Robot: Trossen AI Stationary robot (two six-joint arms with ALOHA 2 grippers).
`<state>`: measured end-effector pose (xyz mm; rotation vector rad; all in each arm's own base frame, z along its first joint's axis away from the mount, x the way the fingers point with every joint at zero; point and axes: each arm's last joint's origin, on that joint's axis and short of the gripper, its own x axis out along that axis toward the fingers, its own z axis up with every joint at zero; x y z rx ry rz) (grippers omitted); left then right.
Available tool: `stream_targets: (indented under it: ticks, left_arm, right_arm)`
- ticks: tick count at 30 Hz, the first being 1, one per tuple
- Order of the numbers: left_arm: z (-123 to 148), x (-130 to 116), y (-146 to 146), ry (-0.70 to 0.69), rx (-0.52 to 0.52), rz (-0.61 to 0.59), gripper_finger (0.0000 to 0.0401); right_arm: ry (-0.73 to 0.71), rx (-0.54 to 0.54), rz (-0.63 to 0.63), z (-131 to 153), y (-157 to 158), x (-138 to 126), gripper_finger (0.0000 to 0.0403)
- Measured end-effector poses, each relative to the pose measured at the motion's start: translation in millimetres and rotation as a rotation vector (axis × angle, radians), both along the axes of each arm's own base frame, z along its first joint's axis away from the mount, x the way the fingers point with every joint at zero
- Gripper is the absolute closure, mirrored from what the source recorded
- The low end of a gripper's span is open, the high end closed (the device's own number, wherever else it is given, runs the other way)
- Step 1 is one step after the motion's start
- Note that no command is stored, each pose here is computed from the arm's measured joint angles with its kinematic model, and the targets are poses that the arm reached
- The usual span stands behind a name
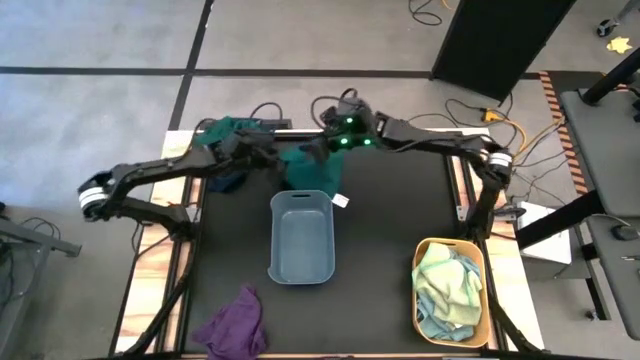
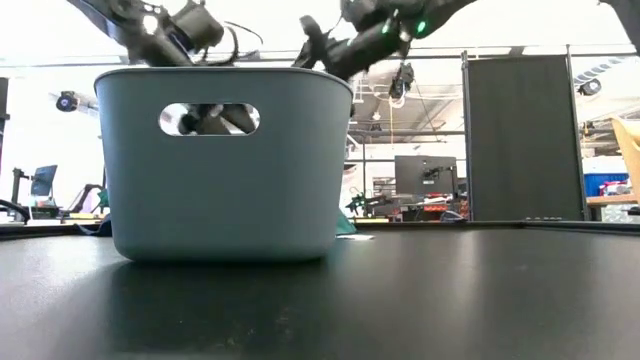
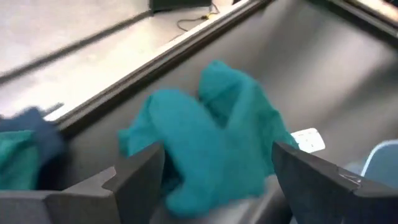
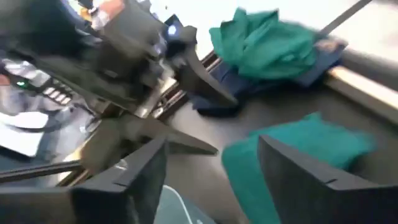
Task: Sort microfiber towel by color & place in baskets
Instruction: Put the right dark green microfiber cloth into the blue bin
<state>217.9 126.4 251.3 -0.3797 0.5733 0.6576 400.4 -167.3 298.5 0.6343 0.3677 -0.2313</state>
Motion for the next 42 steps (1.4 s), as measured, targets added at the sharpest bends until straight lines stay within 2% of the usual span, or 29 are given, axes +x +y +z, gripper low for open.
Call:
stream_targets:
  ticks: [4,11,15,19,25,28,30,33,36,37,40,42]
  left_arm:
    - [-11.3,15.3,13.5,-0.072,-0.041,-0.026,0.0120]
    - [-43.7,26.0,27.8,-0.021,-0.172,0.015,0.0120]
    - [-60.4,32.0,30.0,0.009,-0.237,0.017,0.0120]
    - [-76.1,35.7,32.9,0.045,-0.284,0.041,0.0120]
    - [-101.0,43.1,37.2,0.109,-0.368,0.075,0.0136]
    - [-112.5,49.1,41.5,0.194,-0.394,0.089,0.0168]
    - [-110.2,56.1,46.6,0.229,-0.383,0.093,0.0204]
    - [-109.2,61.4,52.0,0.347,-0.363,0.097,0.0283]
    - [-100.9,66.7,56.6,0.408,-0.338,0.077,0.0374]
    - [-97.6,67.6,58.0,0.415,-0.338,0.075,0.0386]
    - [-84.3,69.7,59.8,0.416,-0.326,0.062,0.0391]
    - [-65.3,71.2,60.4,0.377,-0.297,0.052,0.0397]
  right_arm:
    - [0.054,-0.052,-0.025,24.1,8.9,-21.9,0.0133]
    - [0.188,-0.150,-0.100,57.0,28.0,-64.1,0.0102]
    - [0.290,-0.175,-0.142,61.1,34.9,-82.5,0.0094]
    - [0.330,-0.178,-0.163,65.5,38.5,-93.8,0.0092]
    - [0.358,-0.146,-0.158,60.4,44.2,-95.0,0.0103]
    - [0.359,-0.138,-0.152,58.8,47.8,-93.6,0.0108]
    - [0.365,-0.136,-0.142,56.7,50.9,-92.6,0.0110]
    - [0.363,-0.128,-0.135,56.0,55.7,-92.2,0.0114]
    - [0.356,-0.127,-0.124,58.1,61.0,-92.9,0.0119]
    - [0.355,-0.128,-0.120,59.1,62.7,-93.7,0.0120]
    - [0.353,-0.121,-0.114,62.0,68.3,-96.2,0.0125]
    - [0.360,-0.107,-0.116,63.7,71.3,-99.7,0.0129]
